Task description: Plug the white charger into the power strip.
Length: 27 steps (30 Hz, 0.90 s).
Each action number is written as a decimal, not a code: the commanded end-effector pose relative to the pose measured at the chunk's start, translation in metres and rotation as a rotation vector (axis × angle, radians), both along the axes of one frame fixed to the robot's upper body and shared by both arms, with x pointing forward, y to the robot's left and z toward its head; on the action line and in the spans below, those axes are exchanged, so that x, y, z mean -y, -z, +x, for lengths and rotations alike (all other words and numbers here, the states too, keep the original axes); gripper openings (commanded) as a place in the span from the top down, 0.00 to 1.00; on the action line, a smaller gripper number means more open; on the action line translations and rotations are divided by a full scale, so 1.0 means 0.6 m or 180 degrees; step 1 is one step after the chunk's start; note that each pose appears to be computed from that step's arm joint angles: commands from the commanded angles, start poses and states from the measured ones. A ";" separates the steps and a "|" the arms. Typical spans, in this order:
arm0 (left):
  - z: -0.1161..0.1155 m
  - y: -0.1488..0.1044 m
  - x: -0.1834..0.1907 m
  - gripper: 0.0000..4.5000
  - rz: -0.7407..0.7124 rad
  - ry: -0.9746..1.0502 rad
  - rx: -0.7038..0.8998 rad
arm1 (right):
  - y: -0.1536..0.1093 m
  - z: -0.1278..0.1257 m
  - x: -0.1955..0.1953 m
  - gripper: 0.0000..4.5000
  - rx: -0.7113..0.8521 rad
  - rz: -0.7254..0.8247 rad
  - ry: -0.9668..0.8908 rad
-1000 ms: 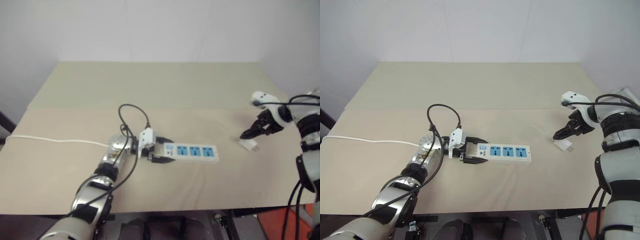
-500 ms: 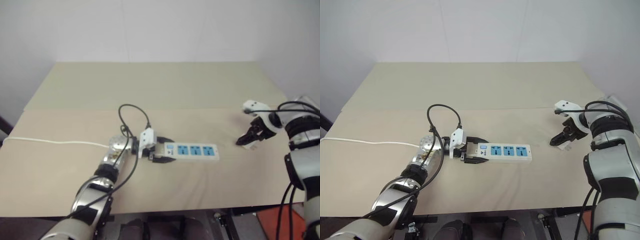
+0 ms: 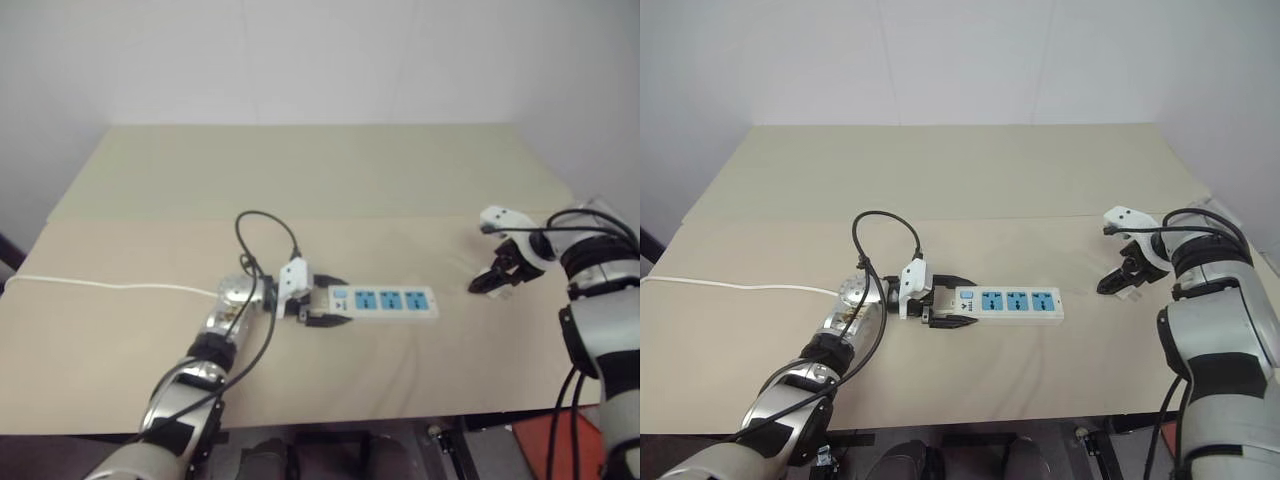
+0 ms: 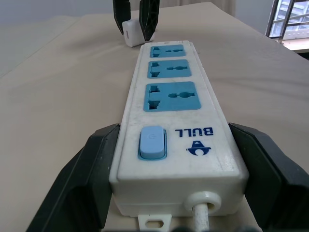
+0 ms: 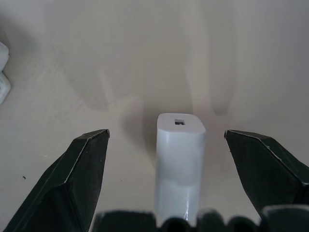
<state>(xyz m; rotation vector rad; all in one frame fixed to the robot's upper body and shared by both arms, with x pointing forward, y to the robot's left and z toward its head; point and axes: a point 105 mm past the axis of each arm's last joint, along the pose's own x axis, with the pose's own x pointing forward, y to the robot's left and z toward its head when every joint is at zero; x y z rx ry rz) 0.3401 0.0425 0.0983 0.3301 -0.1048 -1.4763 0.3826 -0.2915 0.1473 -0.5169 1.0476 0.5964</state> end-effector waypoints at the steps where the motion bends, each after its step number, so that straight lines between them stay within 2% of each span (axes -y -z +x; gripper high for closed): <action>1: -0.003 -0.011 0.011 0.28 -0.0048 0.0037 0.0073 | -0.004 0.003 0.001 0.13 0.0056 -0.0026 -0.0015; 9: -0.001 -0.011 0.005 0.28 -0.0033 0.0003 0.0075 | 0.007 0.002 -0.004 0.74 0.0009 -0.0042 -0.0060; 15: 0.002 -0.012 -0.001 0.28 -0.0005 -0.0034 0.0088 | 0.003 0.000 -0.003 0.74 -0.0001 -0.0083 -0.0183; 18: 0.005 -0.013 -0.007 0.28 0.0008 -0.0076 0.0095 | -0.019 0.007 -0.014 0.74 0.0188 0.0006 -0.0379; 23: 0.011 -0.016 -0.018 0.28 0.0038 -0.0177 0.0107 | -0.075 0.015 -0.060 0.74 0.0832 0.0488 -0.0825; 27: 0.011 -0.019 -0.028 0.28 0.0050 -0.0206 0.0090 | -0.127 0.000 -0.104 0.74 0.1479 0.1146 -0.0985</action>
